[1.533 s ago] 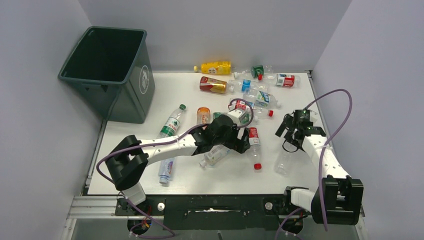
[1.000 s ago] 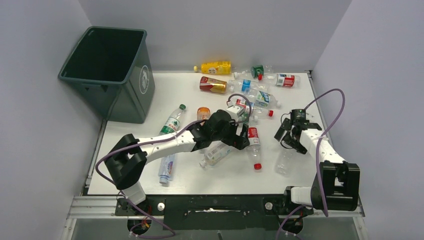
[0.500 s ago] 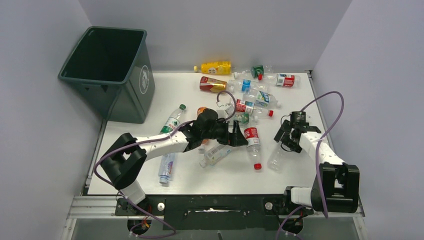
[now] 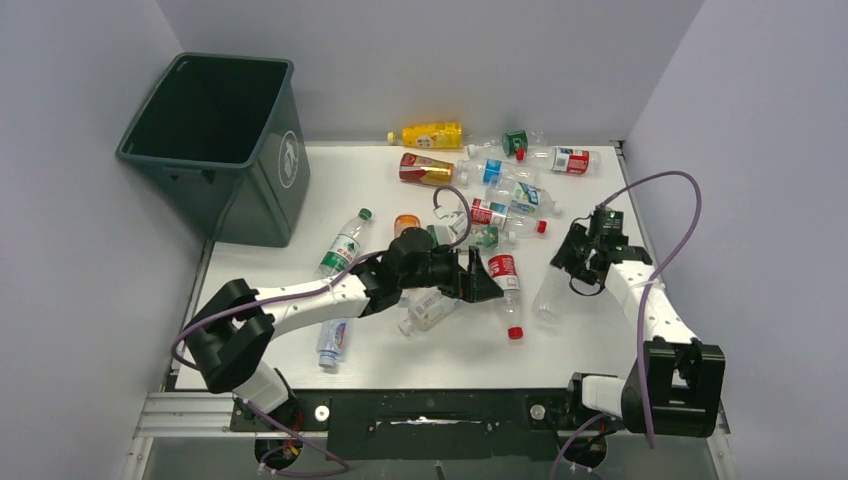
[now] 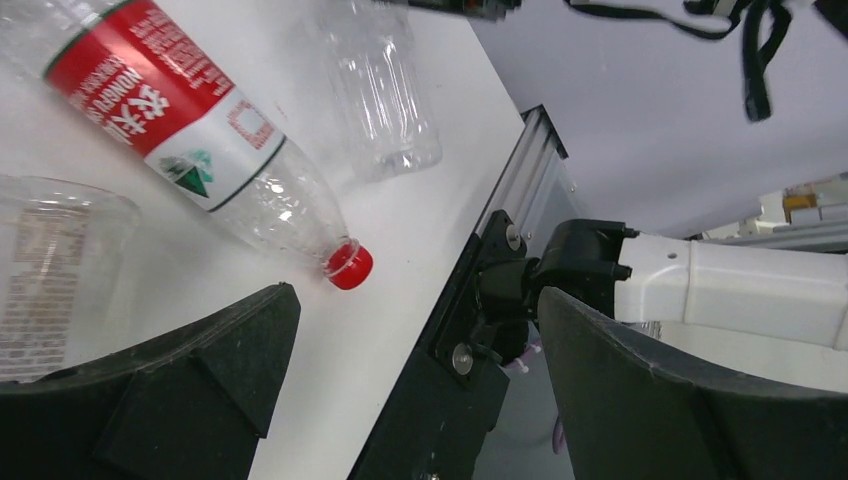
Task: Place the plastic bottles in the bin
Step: Pick up the plastic bottle at the center of the board.
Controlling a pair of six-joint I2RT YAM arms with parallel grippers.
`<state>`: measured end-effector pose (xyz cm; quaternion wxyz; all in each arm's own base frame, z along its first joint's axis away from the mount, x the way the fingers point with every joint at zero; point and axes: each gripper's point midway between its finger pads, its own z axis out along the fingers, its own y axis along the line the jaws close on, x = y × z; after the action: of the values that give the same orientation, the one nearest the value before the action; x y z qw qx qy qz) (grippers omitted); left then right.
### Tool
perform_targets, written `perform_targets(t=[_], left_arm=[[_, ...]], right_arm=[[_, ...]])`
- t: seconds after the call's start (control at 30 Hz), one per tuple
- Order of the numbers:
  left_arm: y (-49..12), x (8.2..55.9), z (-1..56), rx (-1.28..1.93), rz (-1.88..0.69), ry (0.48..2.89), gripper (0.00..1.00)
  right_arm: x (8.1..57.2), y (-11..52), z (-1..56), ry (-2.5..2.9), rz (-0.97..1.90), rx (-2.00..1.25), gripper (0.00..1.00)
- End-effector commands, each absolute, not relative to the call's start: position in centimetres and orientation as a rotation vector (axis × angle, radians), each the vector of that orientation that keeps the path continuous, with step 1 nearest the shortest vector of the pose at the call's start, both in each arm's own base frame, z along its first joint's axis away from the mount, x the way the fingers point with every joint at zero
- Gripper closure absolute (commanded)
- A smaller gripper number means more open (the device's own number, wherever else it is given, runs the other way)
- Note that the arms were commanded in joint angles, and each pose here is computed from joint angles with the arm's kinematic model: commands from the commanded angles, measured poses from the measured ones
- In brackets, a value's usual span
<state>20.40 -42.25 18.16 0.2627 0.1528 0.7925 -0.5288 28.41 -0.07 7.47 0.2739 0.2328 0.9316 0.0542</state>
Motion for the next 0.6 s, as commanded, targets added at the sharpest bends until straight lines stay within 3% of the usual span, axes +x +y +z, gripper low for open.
perform_targets(t=[0.0, 0.23, 0.57], left_arm=[[-43.9, 19.8, 23.3, 0.498, -1.475, 1.94, 0.08], [-45.2, 19.7, 22.9, 0.535, -1.431, 1.936, 0.08], [-45.6, 21.8, 21.5, 0.472, -1.299, 1.973, 0.08]], right_arm=[[31.6, 2.0, 14.8, 2.334, 0.289, 0.476, 0.6], [32.1, 5.5, 20.1, 2.237, 0.51, 0.361, 0.58], [31.7, 11.1, 22.3, 2.218, 0.697, 0.214, 0.58]])
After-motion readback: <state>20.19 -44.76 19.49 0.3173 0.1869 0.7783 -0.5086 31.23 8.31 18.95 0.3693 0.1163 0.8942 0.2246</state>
